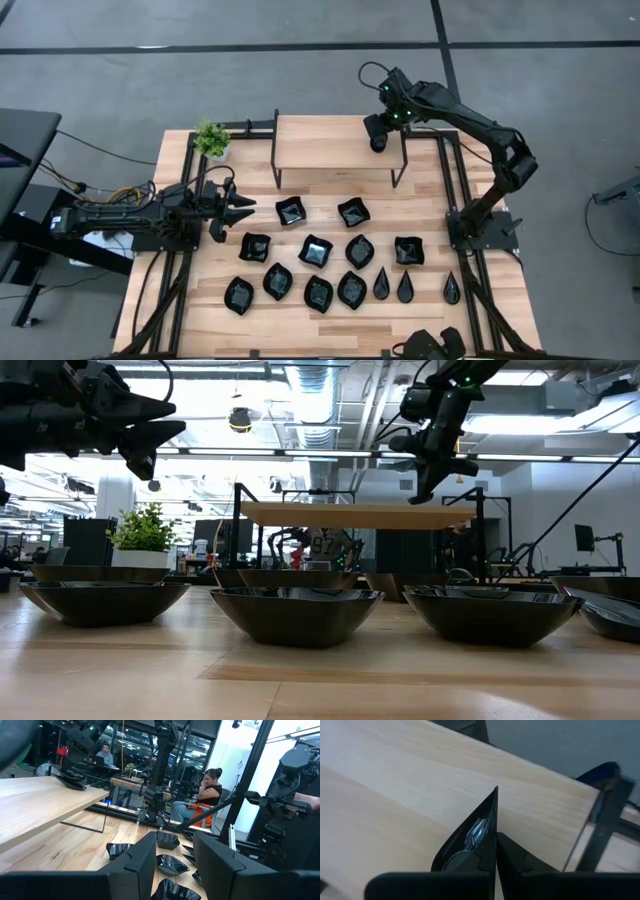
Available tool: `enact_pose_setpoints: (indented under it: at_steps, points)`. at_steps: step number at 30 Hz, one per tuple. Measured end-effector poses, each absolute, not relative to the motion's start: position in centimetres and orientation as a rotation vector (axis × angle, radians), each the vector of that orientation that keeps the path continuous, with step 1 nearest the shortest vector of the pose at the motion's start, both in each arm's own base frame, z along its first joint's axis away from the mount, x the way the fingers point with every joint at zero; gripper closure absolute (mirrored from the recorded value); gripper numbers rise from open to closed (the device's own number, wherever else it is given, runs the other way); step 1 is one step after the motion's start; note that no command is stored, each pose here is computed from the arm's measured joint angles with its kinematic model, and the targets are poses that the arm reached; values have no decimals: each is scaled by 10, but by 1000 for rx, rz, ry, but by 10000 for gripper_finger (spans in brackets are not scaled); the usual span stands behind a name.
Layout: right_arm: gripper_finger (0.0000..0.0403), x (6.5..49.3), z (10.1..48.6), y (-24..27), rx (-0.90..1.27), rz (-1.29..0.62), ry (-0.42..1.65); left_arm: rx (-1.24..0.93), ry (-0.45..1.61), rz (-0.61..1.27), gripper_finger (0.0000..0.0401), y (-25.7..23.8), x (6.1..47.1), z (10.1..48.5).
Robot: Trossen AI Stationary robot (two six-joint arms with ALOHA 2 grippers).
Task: Pick & Place Mini shaped plates
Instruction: Stack the drop shaped plate on top of the other drop shaped plate on the shelf
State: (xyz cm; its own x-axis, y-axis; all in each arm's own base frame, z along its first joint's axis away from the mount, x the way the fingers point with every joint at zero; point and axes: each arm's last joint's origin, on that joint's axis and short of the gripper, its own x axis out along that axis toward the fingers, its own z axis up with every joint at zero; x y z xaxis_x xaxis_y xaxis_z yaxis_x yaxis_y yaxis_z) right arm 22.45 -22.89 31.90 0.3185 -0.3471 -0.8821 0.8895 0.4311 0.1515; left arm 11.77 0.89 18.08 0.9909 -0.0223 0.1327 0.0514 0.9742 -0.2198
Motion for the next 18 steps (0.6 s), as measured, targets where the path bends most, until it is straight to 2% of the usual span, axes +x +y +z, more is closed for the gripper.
enact_pose_setpoints:
  at_steps: [18]
  points:
    - [403,228,319,-225,706,-927,907,-216,-134,-37,269,9,118,181]
